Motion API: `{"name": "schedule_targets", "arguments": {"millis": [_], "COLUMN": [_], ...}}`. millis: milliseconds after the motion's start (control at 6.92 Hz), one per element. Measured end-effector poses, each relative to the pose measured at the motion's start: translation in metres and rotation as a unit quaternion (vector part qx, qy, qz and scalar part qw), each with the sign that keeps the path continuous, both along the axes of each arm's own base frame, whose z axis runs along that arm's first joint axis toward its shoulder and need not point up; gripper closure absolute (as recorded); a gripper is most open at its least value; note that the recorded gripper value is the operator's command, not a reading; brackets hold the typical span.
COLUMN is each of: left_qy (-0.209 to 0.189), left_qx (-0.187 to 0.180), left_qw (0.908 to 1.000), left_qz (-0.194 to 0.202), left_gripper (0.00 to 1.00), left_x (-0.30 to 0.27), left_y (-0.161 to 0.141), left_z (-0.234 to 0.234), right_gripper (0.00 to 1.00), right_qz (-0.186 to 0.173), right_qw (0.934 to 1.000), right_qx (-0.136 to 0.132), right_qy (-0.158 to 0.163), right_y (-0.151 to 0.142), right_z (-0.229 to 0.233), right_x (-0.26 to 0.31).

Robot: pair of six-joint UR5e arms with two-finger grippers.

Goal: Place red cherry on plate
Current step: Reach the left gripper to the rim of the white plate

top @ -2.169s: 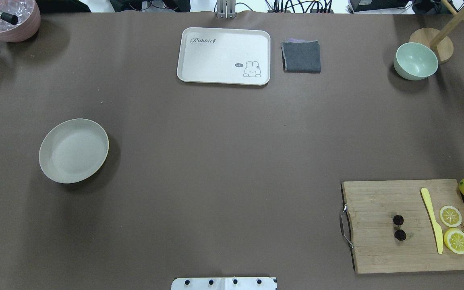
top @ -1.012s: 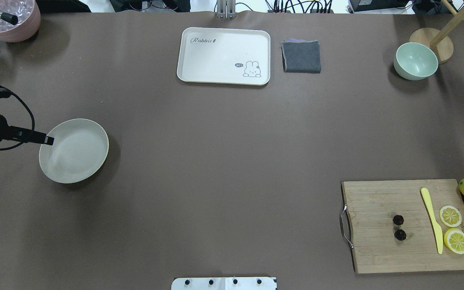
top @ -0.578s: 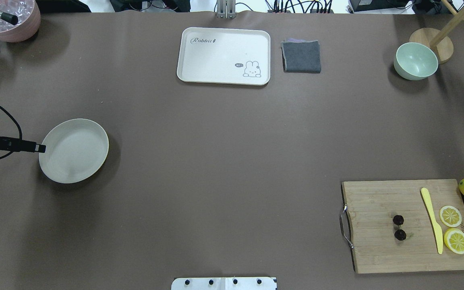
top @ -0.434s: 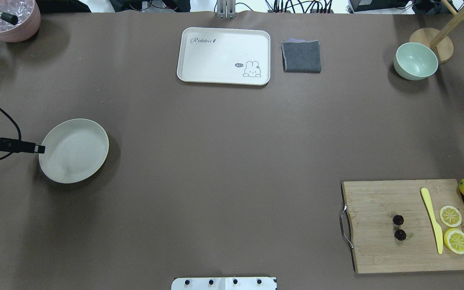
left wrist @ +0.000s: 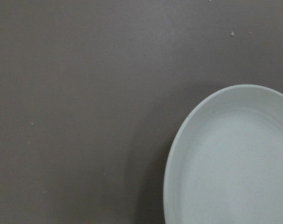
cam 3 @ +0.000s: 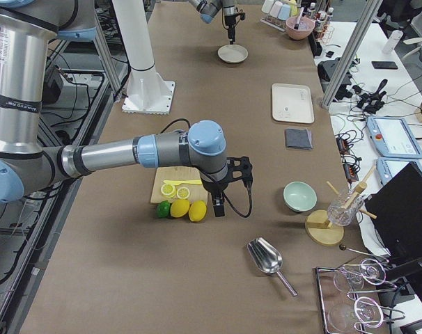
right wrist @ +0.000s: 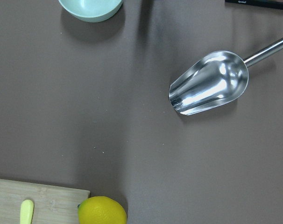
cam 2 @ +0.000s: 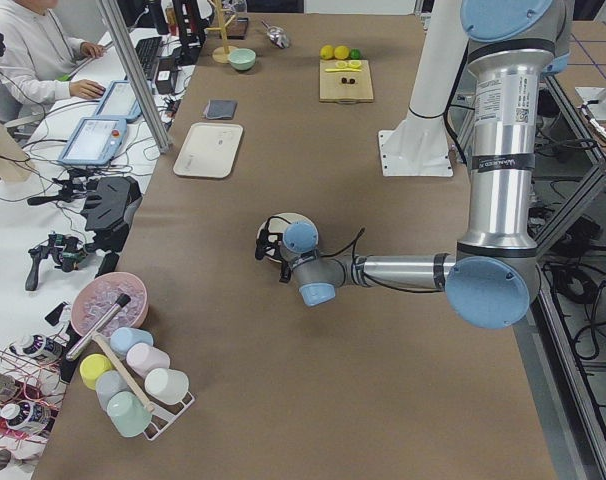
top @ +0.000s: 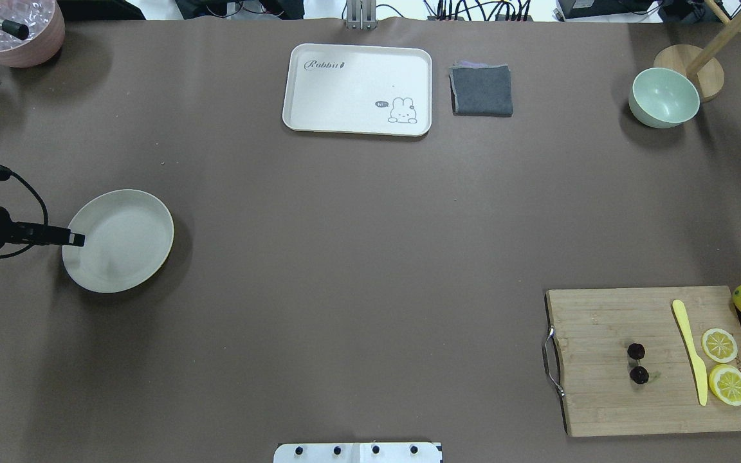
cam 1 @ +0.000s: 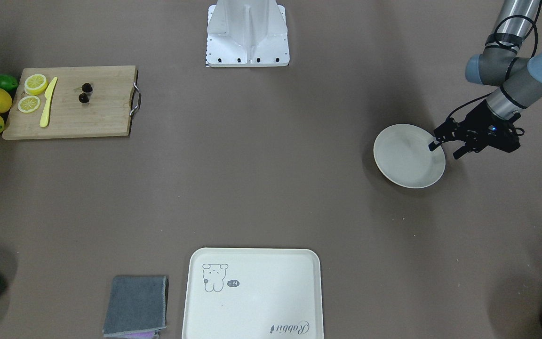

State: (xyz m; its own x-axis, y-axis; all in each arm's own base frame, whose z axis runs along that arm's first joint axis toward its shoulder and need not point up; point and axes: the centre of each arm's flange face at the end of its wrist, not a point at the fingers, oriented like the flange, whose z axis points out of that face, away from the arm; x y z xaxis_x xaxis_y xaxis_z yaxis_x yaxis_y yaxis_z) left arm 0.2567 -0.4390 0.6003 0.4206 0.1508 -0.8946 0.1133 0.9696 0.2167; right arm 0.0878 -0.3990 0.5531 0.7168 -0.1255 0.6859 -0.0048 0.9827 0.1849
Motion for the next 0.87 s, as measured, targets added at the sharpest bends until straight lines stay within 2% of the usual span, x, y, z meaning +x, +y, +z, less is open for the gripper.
{"name": "schedule_targets", "arguments": {"millis": [289, 867], "left_qy": [-0.002, 0.007], "left_qx": [0.003, 0.029], "left_qw": [1.0, 0.9995], "left_qz": [-0.002, 0.011], "left_gripper": [0.98, 1.0], "left_x": [0.014, 0.013], "left_y": [0.001, 0.012], "left_z": [-0.003, 0.0], "right_gripper": [0.0, 0.0], "right_qz": [0.002, 0.002], "right_qw": [1.0, 1.0], "right_qx": [0.0, -0.001], "right_qy": [0.0, 0.0], "right_y": [0.0, 0.0], "right_z": [0.001, 0.001], "right_x": [0.002, 0.002]}}
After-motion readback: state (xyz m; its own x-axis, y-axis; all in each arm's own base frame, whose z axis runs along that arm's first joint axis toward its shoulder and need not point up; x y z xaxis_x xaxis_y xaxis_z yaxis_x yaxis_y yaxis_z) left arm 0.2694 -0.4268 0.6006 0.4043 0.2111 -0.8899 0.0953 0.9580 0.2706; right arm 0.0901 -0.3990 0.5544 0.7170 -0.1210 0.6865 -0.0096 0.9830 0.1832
